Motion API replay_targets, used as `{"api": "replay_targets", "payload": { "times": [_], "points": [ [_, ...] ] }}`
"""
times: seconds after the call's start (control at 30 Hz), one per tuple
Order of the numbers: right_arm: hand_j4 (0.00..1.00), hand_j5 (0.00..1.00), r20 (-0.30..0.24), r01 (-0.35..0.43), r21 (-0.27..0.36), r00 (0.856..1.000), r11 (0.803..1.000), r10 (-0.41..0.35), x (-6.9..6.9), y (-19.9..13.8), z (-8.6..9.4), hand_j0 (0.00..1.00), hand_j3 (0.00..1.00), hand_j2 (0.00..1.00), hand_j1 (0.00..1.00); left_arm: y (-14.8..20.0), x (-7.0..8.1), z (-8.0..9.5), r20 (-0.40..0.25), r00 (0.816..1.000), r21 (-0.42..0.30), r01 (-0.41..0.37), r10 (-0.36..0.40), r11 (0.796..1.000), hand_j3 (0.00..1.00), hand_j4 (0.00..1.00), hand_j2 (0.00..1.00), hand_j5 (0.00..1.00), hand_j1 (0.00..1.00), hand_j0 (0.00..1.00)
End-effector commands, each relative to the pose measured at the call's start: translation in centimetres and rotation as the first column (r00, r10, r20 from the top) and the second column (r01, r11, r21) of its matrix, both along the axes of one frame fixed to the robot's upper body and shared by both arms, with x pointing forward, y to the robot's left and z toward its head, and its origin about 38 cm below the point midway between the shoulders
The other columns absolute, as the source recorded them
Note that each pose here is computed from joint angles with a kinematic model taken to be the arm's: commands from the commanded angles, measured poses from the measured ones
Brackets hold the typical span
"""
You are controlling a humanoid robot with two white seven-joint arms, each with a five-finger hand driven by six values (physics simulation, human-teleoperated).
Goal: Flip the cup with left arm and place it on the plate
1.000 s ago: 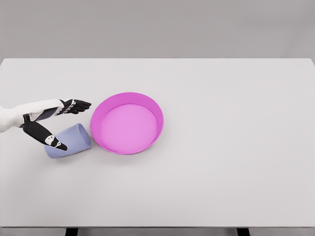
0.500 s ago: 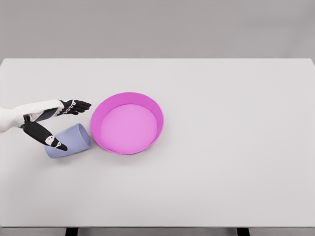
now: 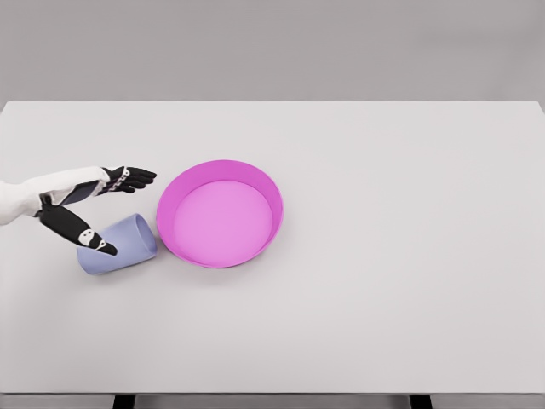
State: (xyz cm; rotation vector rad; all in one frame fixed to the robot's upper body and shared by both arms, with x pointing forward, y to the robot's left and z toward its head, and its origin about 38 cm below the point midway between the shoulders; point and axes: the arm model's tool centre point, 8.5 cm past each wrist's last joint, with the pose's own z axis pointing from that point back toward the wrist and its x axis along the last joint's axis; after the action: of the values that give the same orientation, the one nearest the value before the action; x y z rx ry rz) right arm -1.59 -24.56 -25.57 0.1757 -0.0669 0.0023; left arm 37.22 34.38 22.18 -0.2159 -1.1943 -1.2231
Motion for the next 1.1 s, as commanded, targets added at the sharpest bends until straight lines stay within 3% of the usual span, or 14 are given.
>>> {"api": "replay_targets", "payload": {
  "times": [0.0,0.6,1.07],
  "points": [
    [1.00,1.00,0.000,0.000,0.000,1.000,1.000,0.000,0.0,0.0,0.0,1.00,1.00,1.00,1.00,-0.1,0.1,-0.2,-0.010,1.000,-0.008,-0.006,0.006,1.000,1.00,1.00,1.00,1.00,1.00,1.00],
    [1.00,1.00,0.000,0.000,0.000,1.000,1.000,0.000,0.0,0.0,0.0,1.00,1.00,1.00,1.00,1.3,0.5,-2.7,-0.061,0.996,-0.008,-0.067,0.066,0.998,1.00,1.00,1.00,1.00,1.00,1.00],
    [1.00,1.00,0.000,0.000,0.000,1.000,1.000,0.000,0.0,0.0,0.0,1.00,1.00,1.00,1.00,0.9,0.2,-4.0,-0.079,0.995,-0.008,-0.063,0.062,0.998,1.00,1.00,1.00,1.00,1.00,1.00]
  ]
}}
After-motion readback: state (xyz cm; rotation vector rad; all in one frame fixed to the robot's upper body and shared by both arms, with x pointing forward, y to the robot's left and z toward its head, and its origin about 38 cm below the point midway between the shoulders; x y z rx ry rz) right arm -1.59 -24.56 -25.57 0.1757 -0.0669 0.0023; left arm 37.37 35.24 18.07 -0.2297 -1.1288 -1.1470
